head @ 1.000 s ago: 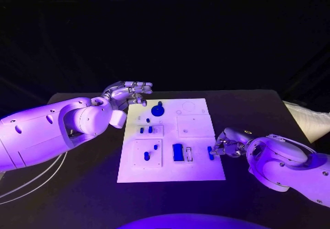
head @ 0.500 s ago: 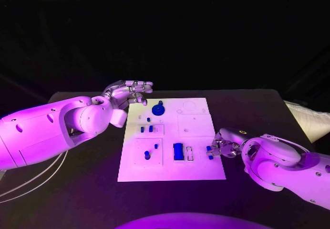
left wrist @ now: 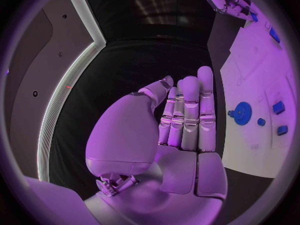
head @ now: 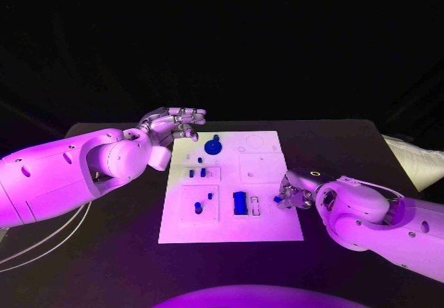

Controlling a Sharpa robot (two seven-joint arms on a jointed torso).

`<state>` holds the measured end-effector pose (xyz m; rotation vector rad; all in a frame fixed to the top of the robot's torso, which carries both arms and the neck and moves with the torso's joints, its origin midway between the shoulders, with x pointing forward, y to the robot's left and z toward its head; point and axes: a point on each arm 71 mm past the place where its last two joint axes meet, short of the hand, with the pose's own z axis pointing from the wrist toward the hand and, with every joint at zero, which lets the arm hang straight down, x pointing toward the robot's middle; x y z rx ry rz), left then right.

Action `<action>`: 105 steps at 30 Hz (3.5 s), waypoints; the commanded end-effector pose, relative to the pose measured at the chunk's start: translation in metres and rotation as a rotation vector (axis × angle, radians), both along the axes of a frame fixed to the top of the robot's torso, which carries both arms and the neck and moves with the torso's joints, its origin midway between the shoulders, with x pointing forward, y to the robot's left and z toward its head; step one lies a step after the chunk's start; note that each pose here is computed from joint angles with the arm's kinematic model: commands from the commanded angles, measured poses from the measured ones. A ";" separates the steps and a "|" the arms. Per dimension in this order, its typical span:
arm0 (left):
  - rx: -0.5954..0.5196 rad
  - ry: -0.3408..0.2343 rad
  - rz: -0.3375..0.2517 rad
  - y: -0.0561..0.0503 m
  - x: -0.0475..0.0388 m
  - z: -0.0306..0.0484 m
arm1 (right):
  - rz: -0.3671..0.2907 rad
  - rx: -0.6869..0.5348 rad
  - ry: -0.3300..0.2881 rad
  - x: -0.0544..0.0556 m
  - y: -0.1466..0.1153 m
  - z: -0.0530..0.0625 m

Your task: Assemble the parts on the task board

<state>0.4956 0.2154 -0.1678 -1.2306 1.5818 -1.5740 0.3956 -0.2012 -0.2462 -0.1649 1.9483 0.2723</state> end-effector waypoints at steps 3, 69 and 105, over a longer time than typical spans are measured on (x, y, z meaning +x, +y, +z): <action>-0.009 -0.004 -0.018 -0.002 -0.0005 0.0008 | 0.060 -0.195 0.070 -0.009 -0.001 -0.023; -0.012 0.005 -0.041 -0.006 -0.0018 0.0005 | -0.158 0.339 0.186 -0.010 0.033 -0.005; -0.007 0.014 -0.075 -0.010 -0.0032 -0.0001 | -0.108 0.291 0.195 -0.009 0.039 -0.008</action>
